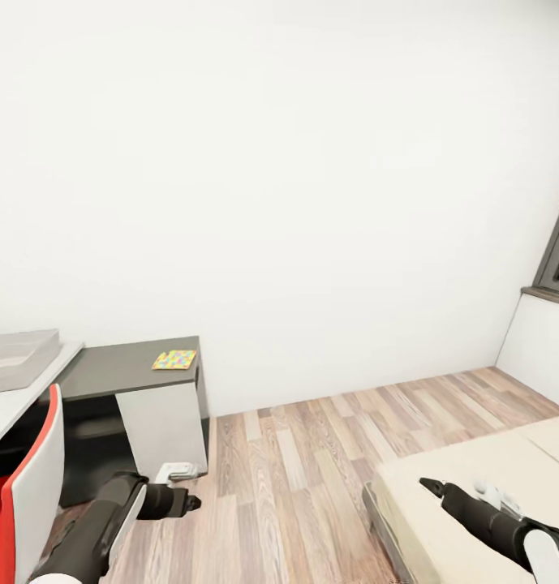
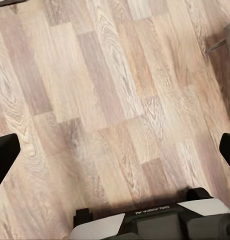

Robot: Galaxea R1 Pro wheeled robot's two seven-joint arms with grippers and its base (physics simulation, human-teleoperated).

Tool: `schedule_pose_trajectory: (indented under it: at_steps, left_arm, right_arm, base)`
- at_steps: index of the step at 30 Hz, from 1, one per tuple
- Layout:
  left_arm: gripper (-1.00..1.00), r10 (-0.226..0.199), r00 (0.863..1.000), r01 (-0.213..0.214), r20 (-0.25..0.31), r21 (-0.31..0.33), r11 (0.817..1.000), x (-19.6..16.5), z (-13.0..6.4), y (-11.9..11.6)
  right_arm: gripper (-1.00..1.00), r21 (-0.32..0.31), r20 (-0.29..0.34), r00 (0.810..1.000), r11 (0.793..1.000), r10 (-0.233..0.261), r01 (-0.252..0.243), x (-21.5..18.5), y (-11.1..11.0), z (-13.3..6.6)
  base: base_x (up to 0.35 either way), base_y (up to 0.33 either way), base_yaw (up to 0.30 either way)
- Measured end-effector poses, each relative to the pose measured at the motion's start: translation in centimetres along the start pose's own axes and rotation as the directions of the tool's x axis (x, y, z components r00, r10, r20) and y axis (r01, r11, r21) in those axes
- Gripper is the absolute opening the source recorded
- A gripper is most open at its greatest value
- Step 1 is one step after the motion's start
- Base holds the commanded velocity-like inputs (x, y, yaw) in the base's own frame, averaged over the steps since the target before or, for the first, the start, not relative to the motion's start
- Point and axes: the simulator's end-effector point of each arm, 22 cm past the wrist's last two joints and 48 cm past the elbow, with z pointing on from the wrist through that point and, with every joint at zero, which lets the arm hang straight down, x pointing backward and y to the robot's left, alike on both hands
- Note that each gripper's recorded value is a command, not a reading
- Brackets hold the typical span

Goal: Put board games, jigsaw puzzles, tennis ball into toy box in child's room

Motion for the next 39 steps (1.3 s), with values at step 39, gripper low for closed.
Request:
schedule_pose_trajectory:
  at_steps: [39]
  left_arm:
    - [1.00,0.013,1.000,-0.011,-0.021,0.072,0.997,0.9,0.8,-0.2]
  right_arm:
    - [1.00,-0.093,0.087,0.983,0.983,0.164,-0.156,-1.9,-4.3,-1.5]
  base:
    - [-0.045,0.018,-0.211]
